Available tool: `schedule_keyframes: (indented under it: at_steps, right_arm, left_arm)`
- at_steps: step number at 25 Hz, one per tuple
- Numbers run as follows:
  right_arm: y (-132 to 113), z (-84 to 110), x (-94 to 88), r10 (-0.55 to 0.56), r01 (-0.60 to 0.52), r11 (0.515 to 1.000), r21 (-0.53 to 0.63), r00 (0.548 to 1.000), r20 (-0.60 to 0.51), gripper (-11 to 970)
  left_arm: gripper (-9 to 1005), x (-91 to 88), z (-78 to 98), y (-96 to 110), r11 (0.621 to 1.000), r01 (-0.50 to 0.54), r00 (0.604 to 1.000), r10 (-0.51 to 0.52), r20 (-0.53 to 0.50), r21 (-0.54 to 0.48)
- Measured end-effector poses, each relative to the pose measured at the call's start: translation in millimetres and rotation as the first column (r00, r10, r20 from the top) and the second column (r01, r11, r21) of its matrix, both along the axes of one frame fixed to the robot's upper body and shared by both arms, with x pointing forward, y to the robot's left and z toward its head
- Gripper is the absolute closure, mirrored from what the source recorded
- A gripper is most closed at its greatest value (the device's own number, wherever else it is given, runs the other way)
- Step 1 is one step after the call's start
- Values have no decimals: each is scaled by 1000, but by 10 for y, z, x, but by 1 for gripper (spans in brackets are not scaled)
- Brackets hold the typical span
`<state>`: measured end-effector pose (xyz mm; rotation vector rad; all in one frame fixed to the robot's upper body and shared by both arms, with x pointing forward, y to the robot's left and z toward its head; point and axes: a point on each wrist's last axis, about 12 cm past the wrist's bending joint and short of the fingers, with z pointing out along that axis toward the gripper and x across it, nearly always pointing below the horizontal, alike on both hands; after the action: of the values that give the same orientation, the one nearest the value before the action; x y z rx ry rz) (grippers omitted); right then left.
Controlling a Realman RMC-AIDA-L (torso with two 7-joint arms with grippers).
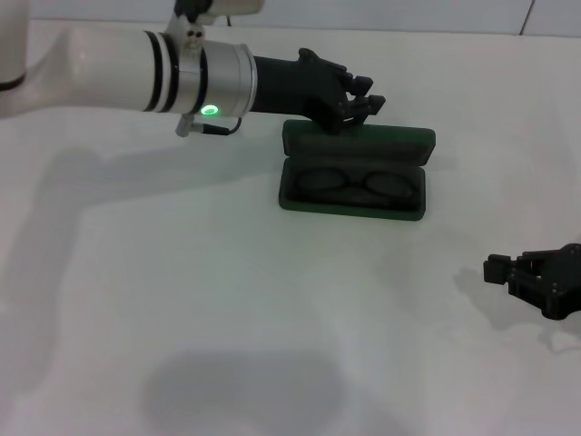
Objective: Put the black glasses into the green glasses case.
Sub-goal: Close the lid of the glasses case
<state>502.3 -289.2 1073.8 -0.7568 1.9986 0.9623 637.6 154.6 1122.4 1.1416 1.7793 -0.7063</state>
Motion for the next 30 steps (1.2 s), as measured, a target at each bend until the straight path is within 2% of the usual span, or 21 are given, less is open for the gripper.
schedule_keyframes:
  at_steps: [1, 8, 19, 30]
  right_arm:
    - [0, -1, 0, 0, 0, 1000, 0, 1000, 0, 855]
    - [4, 18, 40, -4, 4, 1000, 0, 1000, 14, 846]
    - [32, 14, 104, -6, 6, 1000, -3, 1000, 20, 831]
    - [31, 8, 127, -16, 16, 1000, -15, 999, 36, 817]
  left_arm:
    - [692, 2, -23, -20, 1000, -4, 1000, 4, 0, 13]
    - [726, 1, -105, -81, 999, -13, 1000, 14, -12, 47]
    - [788, 23, -135, -91, 997, -39, 999, 40, 0, 68]
    - [780, -30, -207, -185, 995, 2, 1000, 1, -28, 101]
